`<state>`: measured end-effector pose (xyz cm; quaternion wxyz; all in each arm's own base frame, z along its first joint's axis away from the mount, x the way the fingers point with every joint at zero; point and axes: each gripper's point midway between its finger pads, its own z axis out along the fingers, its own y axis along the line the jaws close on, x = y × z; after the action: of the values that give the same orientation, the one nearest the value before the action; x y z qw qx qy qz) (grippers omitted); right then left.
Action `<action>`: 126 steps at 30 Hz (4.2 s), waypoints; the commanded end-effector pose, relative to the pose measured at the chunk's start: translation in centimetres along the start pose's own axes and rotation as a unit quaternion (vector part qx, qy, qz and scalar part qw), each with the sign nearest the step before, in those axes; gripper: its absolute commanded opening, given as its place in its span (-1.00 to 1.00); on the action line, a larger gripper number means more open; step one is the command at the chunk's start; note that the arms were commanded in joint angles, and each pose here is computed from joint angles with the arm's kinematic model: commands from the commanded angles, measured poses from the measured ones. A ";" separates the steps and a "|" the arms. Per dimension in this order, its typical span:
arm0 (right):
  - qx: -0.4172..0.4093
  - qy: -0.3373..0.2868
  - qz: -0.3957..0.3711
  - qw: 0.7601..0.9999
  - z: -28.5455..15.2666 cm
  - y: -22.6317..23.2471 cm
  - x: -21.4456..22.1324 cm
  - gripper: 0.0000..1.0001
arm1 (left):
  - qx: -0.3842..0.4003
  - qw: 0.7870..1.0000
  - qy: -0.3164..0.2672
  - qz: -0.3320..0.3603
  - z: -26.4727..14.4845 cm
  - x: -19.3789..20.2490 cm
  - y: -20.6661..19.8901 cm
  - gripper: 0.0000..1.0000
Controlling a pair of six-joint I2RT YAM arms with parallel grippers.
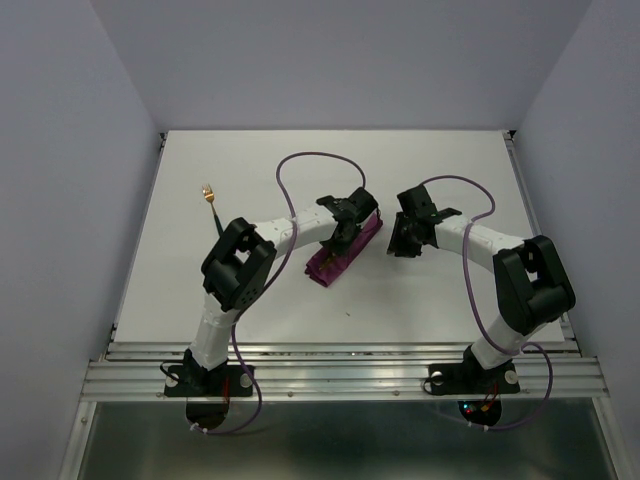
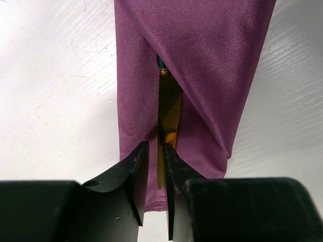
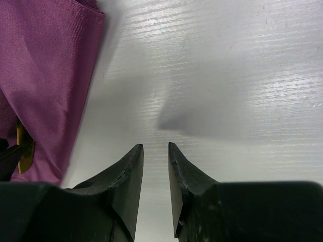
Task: Fold the napkin into a case and place the utensils inside
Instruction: Insert the knife into the folded napkin.
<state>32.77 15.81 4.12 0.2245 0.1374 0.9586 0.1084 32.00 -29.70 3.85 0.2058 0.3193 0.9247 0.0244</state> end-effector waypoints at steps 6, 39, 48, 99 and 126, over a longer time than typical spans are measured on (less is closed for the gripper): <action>-0.012 -0.018 0.003 1.000 -1.1 0.7 -1.0 -0.36 | -0.009 1.000 -0.011 0.008 -0.6 -1.4 0.5 -0.42; -0.014 -0.018 0.003 1.000 -1.2 0.7 -0.9 -0.36 | 0.030 0.999 0.017 0.011 2.6 1.2 -0.8 -0.34; -0.015 -0.018 0.004 1.000 -1.3 0.7 -1.0 -0.36 | -0.016 1.000 -0.014 0.006 0.4 -1.0 1.3 -0.35; -0.189 -0.003 0.112 0.976 0.4 9.5 -2.4 -0.20 | 0.013 0.998 -0.064 -0.002 -1.2 -3.6 3.5 -0.42; -0.222 0.044 0.169 0.959 5.3 12.3 0.2 -0.58 | 0.049 0.997 -0.061 -0.009 -0.8 -3.9 3.7 -0.42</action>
<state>37.28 27.63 2.81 0.1793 0.2423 0.8821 0.3620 35.59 -28.33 3.23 0.2072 0.3210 0.9238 -0.0238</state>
